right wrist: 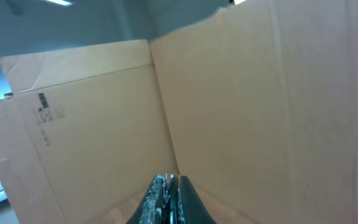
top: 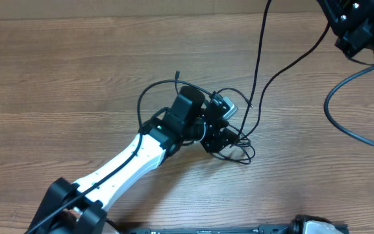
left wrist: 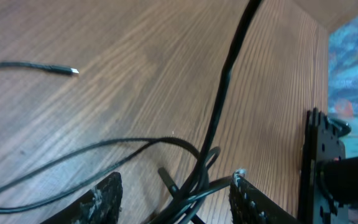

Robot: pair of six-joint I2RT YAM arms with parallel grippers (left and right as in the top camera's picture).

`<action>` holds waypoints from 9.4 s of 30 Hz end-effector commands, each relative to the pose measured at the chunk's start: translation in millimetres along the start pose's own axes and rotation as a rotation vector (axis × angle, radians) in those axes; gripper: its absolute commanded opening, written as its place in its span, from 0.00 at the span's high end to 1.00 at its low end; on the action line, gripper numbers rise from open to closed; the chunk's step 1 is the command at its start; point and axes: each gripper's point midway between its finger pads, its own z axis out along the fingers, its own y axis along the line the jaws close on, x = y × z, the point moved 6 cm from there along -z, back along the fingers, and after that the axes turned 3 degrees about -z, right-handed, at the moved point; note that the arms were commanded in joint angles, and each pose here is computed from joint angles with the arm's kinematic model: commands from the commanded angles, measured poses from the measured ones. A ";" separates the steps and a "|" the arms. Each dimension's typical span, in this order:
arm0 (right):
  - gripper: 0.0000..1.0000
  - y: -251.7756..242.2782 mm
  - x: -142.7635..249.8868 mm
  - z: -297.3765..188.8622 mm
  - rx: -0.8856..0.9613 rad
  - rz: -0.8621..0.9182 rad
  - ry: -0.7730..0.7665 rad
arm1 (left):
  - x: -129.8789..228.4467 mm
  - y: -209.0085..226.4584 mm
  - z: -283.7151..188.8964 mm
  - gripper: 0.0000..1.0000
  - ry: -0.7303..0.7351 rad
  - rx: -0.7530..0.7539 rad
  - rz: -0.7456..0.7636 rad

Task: Untangle cables

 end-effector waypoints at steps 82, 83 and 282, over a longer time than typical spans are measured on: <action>0.96 -59.7 117.4 119.5 0.045 0.310 0.207 | 7.4 60.5 7.7 0.50 -0.099 -0.437 -0.418; 0.96 -60.3 121.2 118.6 0.051 0.318 0.224 | 0.2 60.9 7.3 0.48 -0.142 -0.434 -0.428; 0.03 8.2 321.6 159.0 -0.446 0.031 0.754 | -161.0 40.2 -241.7 0.94 -0.362 -0.563 -0.220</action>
